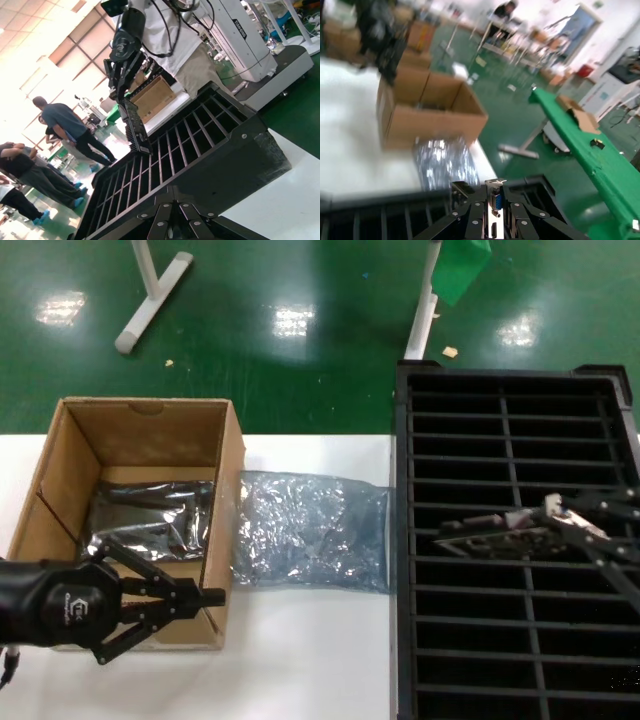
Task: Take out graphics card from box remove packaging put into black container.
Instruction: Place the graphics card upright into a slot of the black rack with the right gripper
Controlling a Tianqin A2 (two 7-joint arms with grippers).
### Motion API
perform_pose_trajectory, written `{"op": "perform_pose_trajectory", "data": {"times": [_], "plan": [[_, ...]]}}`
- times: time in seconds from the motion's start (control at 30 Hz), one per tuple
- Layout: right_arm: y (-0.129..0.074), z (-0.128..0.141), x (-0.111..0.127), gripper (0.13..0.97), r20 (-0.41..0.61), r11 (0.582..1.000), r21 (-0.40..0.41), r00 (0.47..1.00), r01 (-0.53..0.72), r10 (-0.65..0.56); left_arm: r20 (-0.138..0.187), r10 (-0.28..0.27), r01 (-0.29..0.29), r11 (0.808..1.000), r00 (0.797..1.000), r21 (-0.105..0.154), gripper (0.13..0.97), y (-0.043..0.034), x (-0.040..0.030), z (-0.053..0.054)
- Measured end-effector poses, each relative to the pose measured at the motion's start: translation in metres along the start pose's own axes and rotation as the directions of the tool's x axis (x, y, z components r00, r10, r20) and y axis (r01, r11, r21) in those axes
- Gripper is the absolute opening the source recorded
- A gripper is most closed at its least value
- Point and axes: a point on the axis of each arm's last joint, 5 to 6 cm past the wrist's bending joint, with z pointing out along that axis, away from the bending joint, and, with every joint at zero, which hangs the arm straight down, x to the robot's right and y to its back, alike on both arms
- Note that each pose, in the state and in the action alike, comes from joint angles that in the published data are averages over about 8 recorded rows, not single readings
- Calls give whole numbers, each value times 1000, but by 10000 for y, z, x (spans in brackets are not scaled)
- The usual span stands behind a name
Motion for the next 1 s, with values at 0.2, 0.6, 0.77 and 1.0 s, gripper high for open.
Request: {"op": "perform_pose_trajectory", "data": {"times": [0.2, 0.6, 0.77, 1.0], "plan": [[-48, -83, 146, 195, 55, 979, -105, 984, 175, -170, -10, 6, -6, 1000, 1000, -11, 156, -6, -17, 4], [-183, -88, 346, 194, 209, 883, -212, 902, 419, -378, -13, 9, -9, 1000, 1000, -24, 239, -13, -24, 5], [-263, -59, 417, 194, 257, 860, -233, 882, 454, -396, -13, 9, -9, 1000, 1000, -26, 316, -14, -24, 5], [-280, 4, 434, 194, 294, 831, -266, 862, 489, -413, -13, 9, -9, 1000, 1000, -27, 393, -14, -25, 5]]}}
